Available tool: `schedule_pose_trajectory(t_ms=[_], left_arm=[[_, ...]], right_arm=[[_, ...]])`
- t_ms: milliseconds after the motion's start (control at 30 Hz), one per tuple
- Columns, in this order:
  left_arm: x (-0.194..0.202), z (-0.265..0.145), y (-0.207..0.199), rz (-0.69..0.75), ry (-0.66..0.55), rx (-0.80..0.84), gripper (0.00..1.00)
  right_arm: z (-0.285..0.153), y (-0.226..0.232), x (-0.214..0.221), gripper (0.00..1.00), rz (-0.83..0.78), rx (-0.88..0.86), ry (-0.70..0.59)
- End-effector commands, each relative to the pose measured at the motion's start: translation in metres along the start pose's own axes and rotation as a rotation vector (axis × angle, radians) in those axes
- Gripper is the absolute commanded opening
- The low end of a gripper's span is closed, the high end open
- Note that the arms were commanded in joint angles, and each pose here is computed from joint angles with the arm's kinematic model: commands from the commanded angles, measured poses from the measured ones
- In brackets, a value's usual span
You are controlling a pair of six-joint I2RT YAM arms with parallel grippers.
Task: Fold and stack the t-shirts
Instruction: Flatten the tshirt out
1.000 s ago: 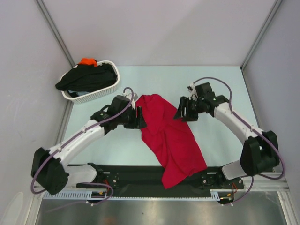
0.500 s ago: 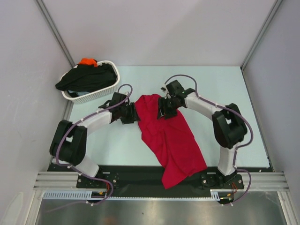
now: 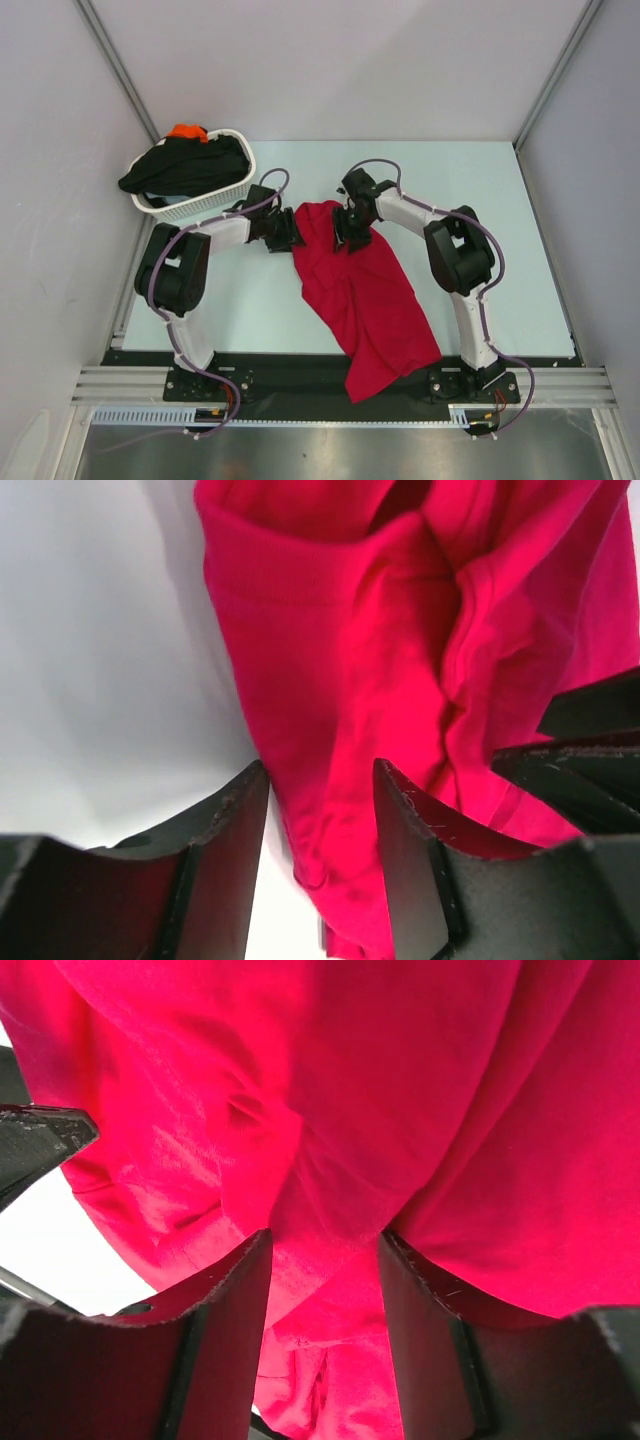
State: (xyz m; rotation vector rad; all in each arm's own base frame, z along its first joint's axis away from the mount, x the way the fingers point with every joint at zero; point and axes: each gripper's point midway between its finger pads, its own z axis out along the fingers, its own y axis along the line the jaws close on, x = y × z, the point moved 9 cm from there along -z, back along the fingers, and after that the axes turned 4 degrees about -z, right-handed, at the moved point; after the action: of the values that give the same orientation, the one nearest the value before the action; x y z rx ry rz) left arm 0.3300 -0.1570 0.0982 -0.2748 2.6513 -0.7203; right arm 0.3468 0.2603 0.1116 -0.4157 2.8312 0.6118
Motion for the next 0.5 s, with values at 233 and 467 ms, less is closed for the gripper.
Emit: schedule_pose_trajectory(t_ms=[233,467], left_arm=[[-0.029,-0.014,-0.017,0.061,-0.081,0.034,0.00],[-0.059,-0.106,-0.059,0.191,-0.298,0.039,0.00]], right_arm=[[-0.021,0.002,-0.028,0.01,0.001,0.065,-0.084],[-0.150,-0.007,-0.057,0.00,0.034,0.189,-0.379]])
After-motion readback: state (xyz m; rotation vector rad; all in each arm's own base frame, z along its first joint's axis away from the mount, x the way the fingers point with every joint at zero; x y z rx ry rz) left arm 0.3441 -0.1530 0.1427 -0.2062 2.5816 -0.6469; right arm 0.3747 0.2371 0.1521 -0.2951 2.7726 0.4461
